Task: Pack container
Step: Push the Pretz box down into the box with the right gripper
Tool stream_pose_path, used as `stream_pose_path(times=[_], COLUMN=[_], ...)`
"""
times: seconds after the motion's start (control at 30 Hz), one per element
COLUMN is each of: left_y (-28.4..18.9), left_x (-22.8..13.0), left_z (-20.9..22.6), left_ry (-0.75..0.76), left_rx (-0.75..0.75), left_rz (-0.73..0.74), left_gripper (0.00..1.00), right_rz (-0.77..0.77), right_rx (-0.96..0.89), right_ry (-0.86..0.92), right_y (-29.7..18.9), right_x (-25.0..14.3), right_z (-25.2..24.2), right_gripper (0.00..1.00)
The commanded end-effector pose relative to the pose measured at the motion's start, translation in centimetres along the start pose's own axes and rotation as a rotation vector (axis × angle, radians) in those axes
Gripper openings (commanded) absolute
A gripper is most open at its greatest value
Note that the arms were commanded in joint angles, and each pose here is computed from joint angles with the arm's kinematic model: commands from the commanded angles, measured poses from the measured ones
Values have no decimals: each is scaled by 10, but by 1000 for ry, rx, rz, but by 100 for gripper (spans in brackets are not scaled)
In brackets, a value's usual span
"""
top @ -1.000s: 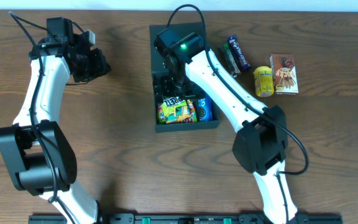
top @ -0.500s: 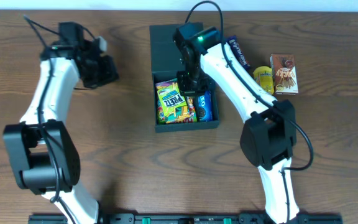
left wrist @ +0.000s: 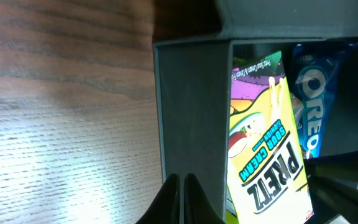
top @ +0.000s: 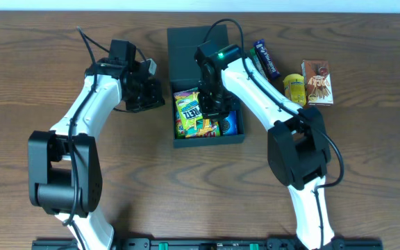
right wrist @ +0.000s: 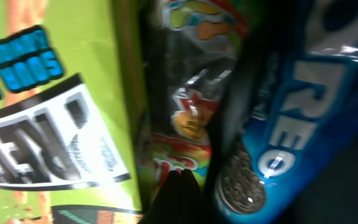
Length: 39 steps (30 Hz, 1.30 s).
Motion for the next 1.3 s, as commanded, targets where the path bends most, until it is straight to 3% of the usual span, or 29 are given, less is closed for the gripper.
stream_pose_path(times=[0.0,0.67,0.9,1.07,1.27], left_y=[0,3,3,3,3], left_x=[-1,-3,-3,-3,-3], left_z=[-9,-13,-12,-11,-10], left_ry=[-3,0,1,0,0], left_rx=[-12,-15,-7,-7,-4], left_rz=[-2,8,8,8,6], left_gripper=[6,6,6,6,6], right_rz=[9,60,-6,-79,-26], right_rx=[72,132,123,246,492], right_ry=[-67,-232,-197,-227,-409], right_y=[-9,-11,-40,-74,-86], right_x=[-6,-19,-1,7,-11], right_z=[14,22,9,23,59], right_gripper=[2,1,2,2,1])
Point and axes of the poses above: each gripper's point midway between its finger pads, its own y axis out along the fingers, its own z axis along the line the jaws close on, x = y × z, the point moved 1 cm from there along -y, back along the fingers, and after that the axes turned 14 degrees about y, right-handed, at the moved point
